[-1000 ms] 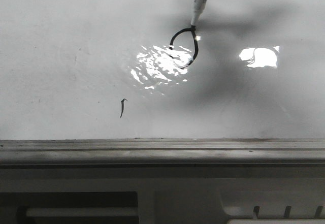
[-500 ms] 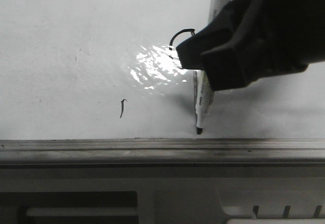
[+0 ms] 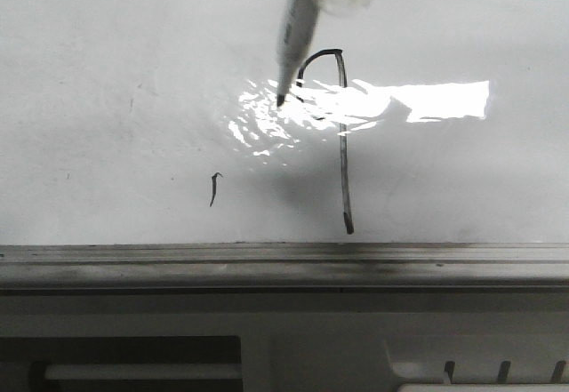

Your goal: Write number 9 on whiteboard

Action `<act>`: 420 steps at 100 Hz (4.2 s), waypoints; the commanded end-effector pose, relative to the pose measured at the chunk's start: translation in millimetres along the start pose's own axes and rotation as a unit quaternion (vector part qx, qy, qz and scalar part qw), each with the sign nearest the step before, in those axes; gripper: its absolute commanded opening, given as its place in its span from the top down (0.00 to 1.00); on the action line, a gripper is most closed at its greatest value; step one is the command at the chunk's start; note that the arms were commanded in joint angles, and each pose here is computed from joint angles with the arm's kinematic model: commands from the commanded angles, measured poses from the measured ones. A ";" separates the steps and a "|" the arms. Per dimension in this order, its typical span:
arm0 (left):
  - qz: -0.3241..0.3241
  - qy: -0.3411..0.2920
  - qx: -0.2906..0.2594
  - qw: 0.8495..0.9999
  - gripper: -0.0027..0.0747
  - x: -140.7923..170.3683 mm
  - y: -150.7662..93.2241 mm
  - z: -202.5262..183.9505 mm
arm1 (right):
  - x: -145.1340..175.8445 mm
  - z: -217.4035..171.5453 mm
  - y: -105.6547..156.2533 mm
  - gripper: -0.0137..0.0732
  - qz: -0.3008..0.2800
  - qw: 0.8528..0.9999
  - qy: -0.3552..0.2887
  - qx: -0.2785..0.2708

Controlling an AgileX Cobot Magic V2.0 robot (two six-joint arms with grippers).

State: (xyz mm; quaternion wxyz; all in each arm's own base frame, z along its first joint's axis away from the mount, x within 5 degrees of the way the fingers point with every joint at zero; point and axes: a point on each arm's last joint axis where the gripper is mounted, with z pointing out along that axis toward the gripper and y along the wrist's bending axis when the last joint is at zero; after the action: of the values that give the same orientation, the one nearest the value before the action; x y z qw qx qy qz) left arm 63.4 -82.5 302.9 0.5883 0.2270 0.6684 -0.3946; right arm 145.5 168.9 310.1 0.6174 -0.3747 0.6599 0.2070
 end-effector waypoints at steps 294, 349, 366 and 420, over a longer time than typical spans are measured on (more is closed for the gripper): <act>-0.108 0.196 -0.142 0.964 0.99 39.9 25.1 104.1 | -54.7 -95.6 9.6 0.92 0.051 0.991 -0.098 -0.079; -0.069 0.202 -0.253 0.944 0.99 31.2 38.5 159.7 | -54.1 -95.5 9.9 0.92 0.050 0.991 -0.094 -0.081; -0.060 0.206 -0.279 0.936 0.99 34.9 43.7 161.2 | -53.8 -95.5 10.1 0.92 0.050 0.991 -0.092 -0.082; -0.057 0.205 -0.289 0.933 0.36 34.6 45.5 160.6 | -53.8 -95.5 10.1 0.92 0.050 0.991 -0.092 -0.082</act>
State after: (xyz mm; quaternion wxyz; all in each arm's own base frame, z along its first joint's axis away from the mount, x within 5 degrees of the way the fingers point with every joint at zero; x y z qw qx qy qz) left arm 175.7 -203.7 260.6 0.4338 0.1376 0.8589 -0.2348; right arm 71.4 120.8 357.9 0.5923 -0.3930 0.6268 0.3193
